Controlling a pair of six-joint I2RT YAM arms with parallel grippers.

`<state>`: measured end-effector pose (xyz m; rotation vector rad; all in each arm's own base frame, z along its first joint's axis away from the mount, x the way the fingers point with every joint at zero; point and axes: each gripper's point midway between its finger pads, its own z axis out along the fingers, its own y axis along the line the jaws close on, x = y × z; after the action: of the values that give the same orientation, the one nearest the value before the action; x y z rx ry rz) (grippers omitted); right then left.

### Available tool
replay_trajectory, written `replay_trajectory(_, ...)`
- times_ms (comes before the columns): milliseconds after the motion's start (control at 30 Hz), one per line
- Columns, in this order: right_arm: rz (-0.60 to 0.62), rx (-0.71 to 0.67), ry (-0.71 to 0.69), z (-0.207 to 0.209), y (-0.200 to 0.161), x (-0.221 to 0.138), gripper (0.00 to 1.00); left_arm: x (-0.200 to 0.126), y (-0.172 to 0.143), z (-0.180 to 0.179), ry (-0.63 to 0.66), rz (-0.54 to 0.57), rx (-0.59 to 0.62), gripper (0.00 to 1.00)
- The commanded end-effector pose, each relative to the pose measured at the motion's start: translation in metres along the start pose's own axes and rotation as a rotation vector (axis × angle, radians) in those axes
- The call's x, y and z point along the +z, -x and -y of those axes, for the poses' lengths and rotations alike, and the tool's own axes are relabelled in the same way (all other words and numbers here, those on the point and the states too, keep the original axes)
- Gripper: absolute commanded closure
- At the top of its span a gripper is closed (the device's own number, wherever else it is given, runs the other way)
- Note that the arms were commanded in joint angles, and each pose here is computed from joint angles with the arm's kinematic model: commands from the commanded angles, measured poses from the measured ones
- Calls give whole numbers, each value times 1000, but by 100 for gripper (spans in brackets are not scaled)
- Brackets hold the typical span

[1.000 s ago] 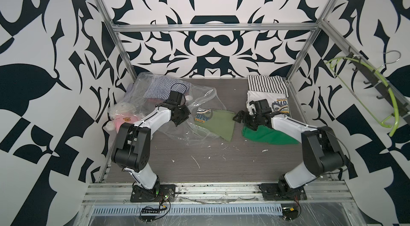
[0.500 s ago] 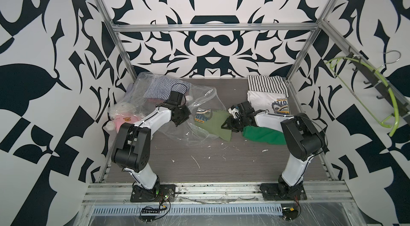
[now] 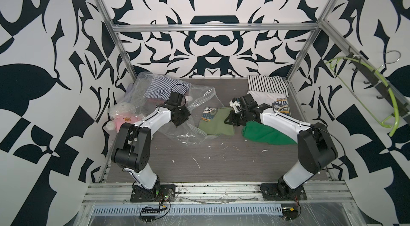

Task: Take the tank top out of the vacuum bag
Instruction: Take out the tank top from the vacuum bag, then place the tank top at the center of the board.

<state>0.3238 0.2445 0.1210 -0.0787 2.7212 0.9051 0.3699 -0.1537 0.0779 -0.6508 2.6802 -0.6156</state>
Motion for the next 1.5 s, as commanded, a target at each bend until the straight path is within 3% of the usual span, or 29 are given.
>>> replay_trajectory(0,70,-81,-65,-6,14,-37,100,8,-4,-11,38,-17,-1,100)
replay_trajectory(400,40,-120,-165,26,29,-105,100,12,-4,-7,23,-27,-4,100)
replay_trajectory(900,-41,-59,-323,62,20,-148,100,14,-3,-5,22,-29,-4,100)
replay_trajectory(1167,-2,-74,-271,44,22,-165,100,15,-3,-4,18,-30,0,100)
replay_trajectory(1467,27,-52,-291,56,26,-192,100,14,-4,-5,21,-33,5,100)
